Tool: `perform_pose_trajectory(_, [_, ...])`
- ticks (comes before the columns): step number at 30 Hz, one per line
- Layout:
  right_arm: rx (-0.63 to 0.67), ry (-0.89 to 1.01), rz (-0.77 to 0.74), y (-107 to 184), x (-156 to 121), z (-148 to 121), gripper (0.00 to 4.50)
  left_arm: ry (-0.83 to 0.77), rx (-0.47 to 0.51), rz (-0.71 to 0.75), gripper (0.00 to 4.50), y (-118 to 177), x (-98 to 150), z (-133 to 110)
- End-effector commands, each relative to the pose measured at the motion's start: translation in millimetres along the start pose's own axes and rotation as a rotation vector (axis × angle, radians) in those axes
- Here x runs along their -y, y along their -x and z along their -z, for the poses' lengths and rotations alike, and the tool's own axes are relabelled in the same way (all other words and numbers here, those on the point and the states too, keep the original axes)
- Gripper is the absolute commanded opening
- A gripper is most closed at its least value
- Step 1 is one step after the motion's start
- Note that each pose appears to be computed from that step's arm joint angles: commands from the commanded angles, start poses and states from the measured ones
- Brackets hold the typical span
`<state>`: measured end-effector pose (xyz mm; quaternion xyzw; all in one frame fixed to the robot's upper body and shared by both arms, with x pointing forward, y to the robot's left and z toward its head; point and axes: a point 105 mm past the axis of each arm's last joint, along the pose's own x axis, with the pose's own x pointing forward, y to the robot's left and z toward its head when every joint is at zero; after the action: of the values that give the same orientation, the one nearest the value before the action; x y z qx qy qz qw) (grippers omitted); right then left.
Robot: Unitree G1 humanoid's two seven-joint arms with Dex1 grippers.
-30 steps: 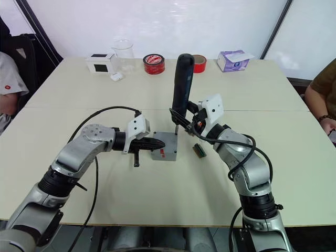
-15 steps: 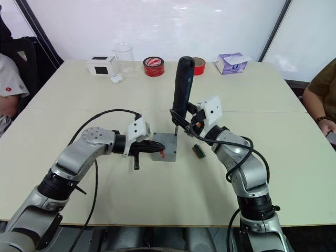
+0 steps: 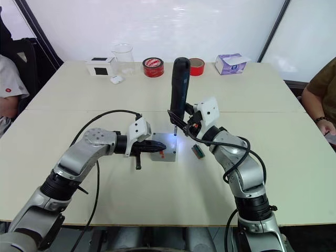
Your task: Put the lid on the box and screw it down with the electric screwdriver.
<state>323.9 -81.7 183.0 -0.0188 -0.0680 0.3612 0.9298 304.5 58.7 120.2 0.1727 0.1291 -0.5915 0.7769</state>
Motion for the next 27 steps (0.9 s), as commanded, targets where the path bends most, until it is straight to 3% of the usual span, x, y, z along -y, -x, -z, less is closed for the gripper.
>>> perform_pose_trajectory(1, [-0.091, -0.052, -0.034, 0.8, -7.7, 26.0, 1.85, 0.043, -0.065, -0.018, 0.00, -1.7, -1.8, 18.9])
perform_pose_trajectory(17, [-0.067, -0.039, -0.037, 1.5, -4.4, 19.2, 1.85, 0.006, -0.112, -0.083, 0.00, 8.6, -17.9, 25.4])
perform_pose_trajectory(27, [-0.072, -0.018, -0.045, 2.5, -1.7, 17.5, 1.85, 0.021, -0.114, -0.072, 0.00, 7.3, -14.0, 28.8])
